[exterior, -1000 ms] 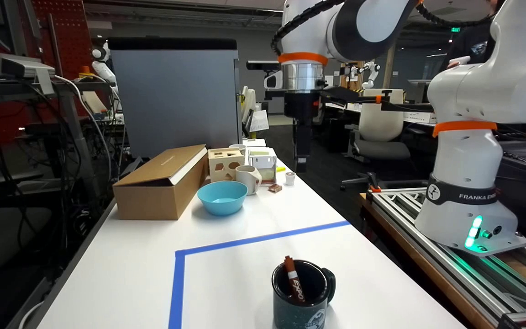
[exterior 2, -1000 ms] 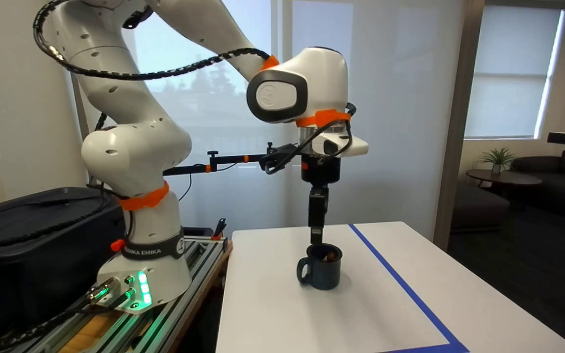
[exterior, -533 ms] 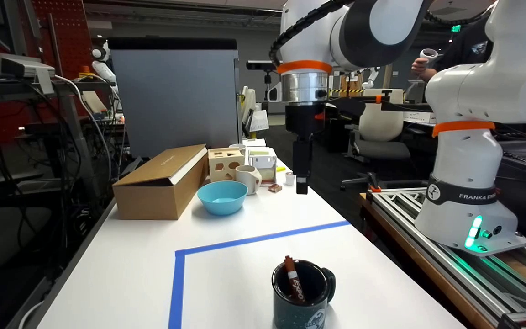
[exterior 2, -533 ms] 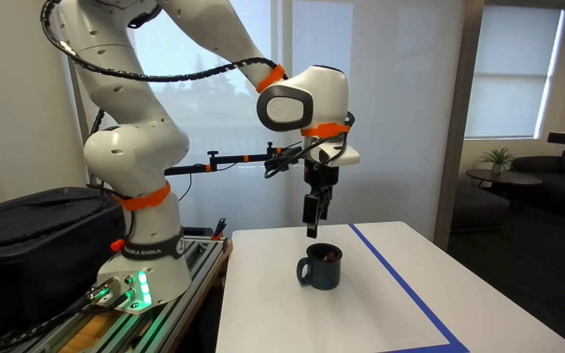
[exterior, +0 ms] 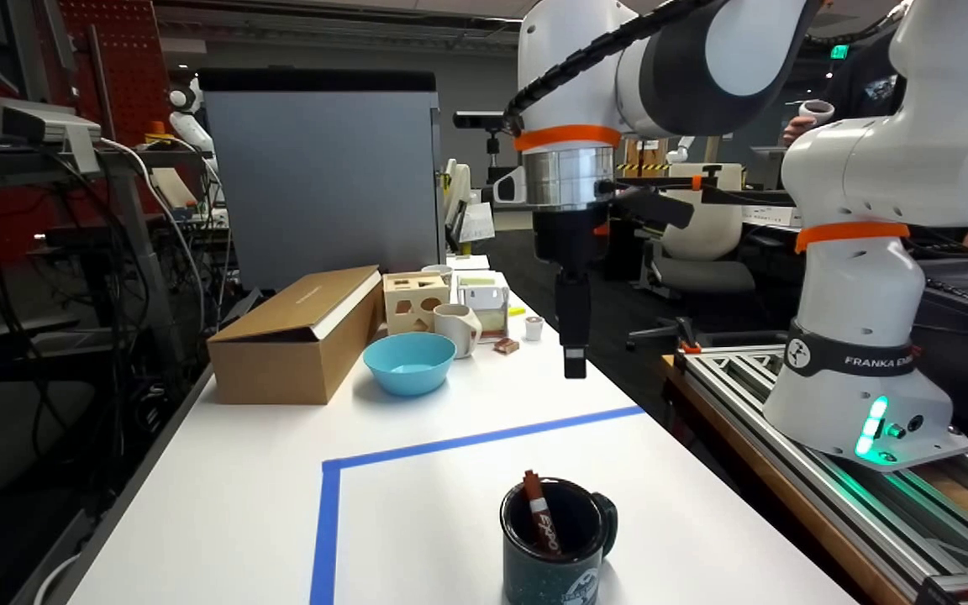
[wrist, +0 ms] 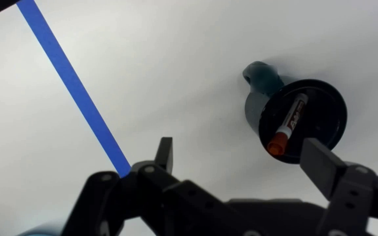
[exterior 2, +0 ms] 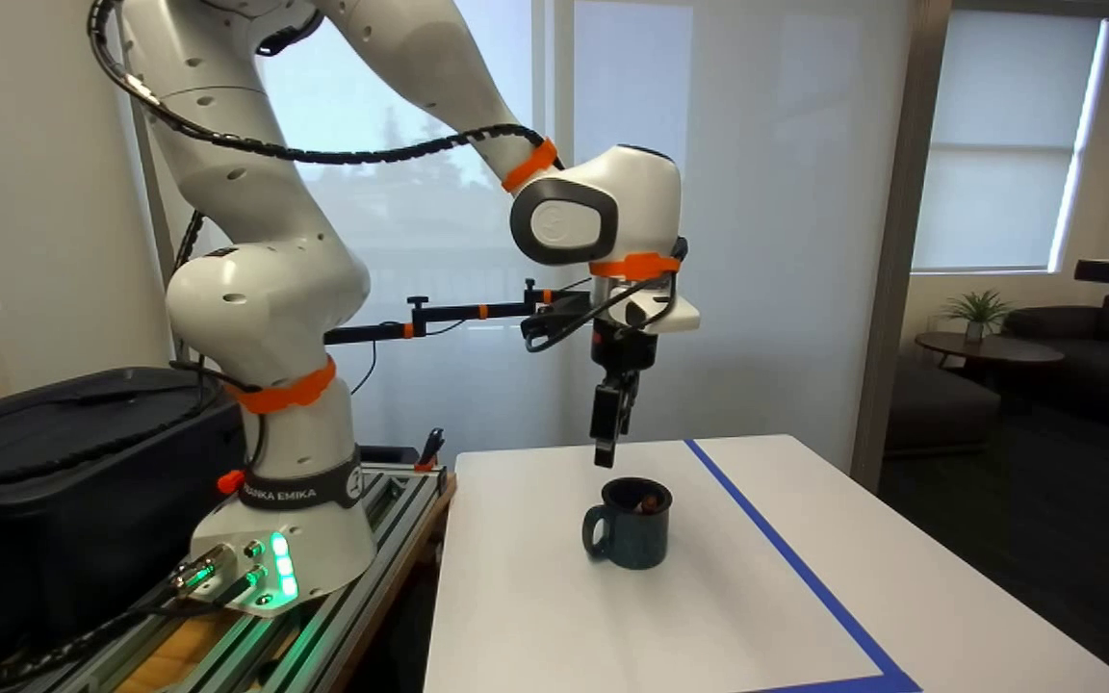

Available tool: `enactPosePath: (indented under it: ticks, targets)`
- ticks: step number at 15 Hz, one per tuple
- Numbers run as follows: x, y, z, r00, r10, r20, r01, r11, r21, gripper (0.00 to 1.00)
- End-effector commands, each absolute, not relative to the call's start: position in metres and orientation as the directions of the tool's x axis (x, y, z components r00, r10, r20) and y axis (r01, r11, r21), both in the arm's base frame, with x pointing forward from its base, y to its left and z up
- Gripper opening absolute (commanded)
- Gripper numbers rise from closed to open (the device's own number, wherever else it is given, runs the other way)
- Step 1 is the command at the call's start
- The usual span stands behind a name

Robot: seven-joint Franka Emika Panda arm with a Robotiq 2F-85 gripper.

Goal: Put the marker on the table

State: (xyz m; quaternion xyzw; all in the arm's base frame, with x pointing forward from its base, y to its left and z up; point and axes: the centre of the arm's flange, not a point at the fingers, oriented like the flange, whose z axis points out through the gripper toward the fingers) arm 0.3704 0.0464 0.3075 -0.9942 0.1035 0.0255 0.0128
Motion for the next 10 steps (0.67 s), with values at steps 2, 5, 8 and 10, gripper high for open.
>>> enactPosePath:
  ticks: [2, 5, 8, 10]
  targets:
    - [0.358, 0.073, 0.280, 0.962, -0.269, -0.037, -0.272, -0.958, -0.095, 1.00]
    - [0.359, 0.084, 0.266, 0.935, -0.354, -0.006, -0.351, -0.926, -0.140, 1.00]
    - [0.360, 0.095, 0.251, 0.906, -0.424, 0.010, -0.417, -0.895, -0.161, 1.00]
    - [0.359, 0.104, 0.244, 0.879, -0.476, 0.023, -0.464, -0.866, -0.186, 1.00]
